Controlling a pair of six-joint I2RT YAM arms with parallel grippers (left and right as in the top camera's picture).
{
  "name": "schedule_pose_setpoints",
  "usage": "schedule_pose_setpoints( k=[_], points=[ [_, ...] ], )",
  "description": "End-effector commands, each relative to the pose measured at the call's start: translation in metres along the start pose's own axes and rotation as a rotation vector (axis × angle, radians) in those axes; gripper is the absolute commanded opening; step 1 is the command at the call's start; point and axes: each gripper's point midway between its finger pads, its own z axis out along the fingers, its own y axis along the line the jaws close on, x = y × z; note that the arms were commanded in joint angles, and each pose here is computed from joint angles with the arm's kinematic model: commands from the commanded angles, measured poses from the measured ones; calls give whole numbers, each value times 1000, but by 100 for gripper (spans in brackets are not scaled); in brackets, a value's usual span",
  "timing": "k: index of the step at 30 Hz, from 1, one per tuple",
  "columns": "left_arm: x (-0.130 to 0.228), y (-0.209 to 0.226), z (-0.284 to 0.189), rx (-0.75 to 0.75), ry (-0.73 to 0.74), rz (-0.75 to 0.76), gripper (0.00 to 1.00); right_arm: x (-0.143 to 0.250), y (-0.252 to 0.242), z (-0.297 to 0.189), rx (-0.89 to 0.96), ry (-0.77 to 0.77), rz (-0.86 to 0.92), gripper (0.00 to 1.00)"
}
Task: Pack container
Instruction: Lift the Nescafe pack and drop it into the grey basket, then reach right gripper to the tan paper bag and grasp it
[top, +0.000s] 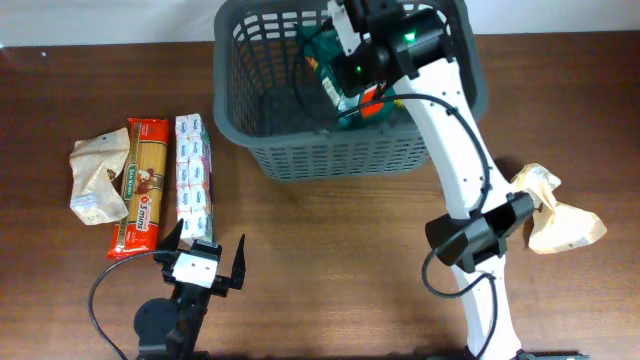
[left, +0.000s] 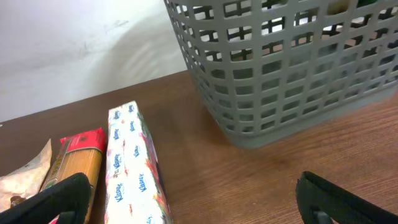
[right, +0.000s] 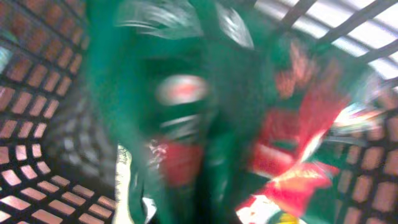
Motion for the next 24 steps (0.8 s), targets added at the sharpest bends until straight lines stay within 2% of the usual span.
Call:
schedule_pose_setpoints(
  k=[1, 7, 8, 9, 10, 12, 15, 20, 24],
  points=[
    [0, -1, 0, 6, -7, -6, 99, 9, 8, 26, -2, 45, -23, 4],
    [0, -1, 0, 6, -7, -6, 99, 16, 8, 36, 1, 73, -25, 3],
    [0, -1, 0, 6, -7, -6, 99, 12, 4, 26, 16, 50, -22, 13],
    [0, -1, 0, 6, -7, -6, 99, 6, -1, 14, 37, 24, -20, 43],
    [0, -1, 0, 6, -7, -6, 99, -2, -9, -3, 74, -15, -15, 64],
    [0, -1, 0, 6, -7, -6, 99, -15, -26, -41, 151, -97, 0, 73],
    [0, -1, 0, 6, -7, -6, 99, -32, -56, -124, 275, -264, 46, 94],
    [0, -1, 0, 6, -7, -6, 99, -14, -112, -248, 416, -460, 166, 99],
    [0, -1, 0, 6, -7, -6, 99, 44, -187, -317, 579, -488, 329, 99]
  ],
)
